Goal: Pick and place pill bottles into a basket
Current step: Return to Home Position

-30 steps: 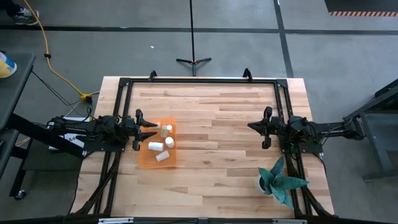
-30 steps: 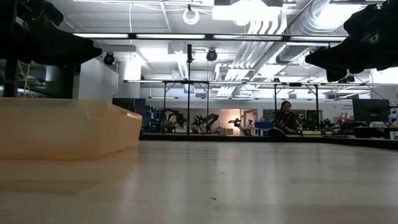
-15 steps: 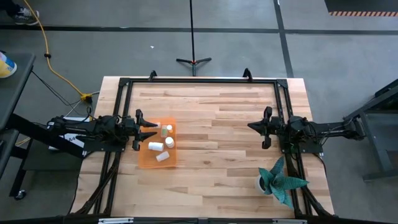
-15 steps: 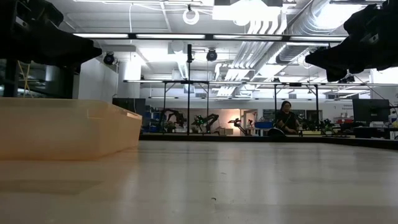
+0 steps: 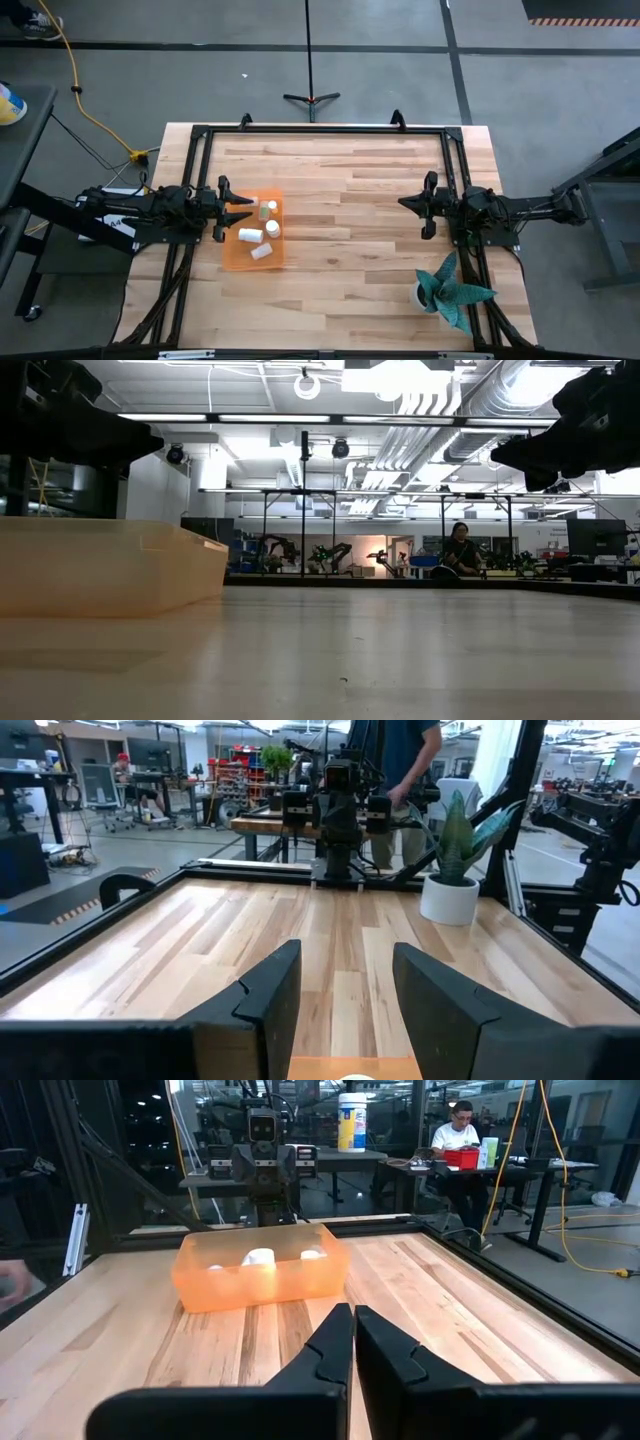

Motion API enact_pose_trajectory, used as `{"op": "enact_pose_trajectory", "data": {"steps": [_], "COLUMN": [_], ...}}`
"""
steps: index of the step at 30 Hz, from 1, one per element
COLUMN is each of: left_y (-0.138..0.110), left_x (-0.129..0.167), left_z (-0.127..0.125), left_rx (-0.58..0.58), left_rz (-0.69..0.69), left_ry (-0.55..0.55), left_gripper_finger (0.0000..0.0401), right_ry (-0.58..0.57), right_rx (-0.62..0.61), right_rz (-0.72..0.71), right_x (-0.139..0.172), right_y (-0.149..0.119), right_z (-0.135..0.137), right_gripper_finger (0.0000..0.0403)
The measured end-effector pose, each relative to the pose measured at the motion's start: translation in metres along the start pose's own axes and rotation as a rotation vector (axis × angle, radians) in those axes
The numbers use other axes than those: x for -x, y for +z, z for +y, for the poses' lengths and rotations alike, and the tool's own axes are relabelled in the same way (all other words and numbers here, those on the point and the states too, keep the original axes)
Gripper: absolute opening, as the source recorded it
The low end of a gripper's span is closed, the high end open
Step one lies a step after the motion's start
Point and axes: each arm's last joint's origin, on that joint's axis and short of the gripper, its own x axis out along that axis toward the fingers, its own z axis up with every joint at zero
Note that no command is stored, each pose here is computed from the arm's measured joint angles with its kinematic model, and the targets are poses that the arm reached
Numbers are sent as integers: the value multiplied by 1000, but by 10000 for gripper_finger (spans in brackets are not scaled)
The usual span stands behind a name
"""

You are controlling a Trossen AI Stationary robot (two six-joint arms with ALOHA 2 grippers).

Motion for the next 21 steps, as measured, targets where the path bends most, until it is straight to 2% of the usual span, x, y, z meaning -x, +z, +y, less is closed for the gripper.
{"op": "enact_pose_trajectory", "data": {"steps": [21], "left_y": [0], "left_x": [0], "left_z": [0], "left_rx": [0], "left_rz": [-1], "left_ry": [1], "left_gripper_finger": [195], "right_ry": [0], "right_rx": [0], "right_rz": [0], "right_x": [0], "right_y": [0], "right_z": [0], "right_gripper_finger": [1]}}
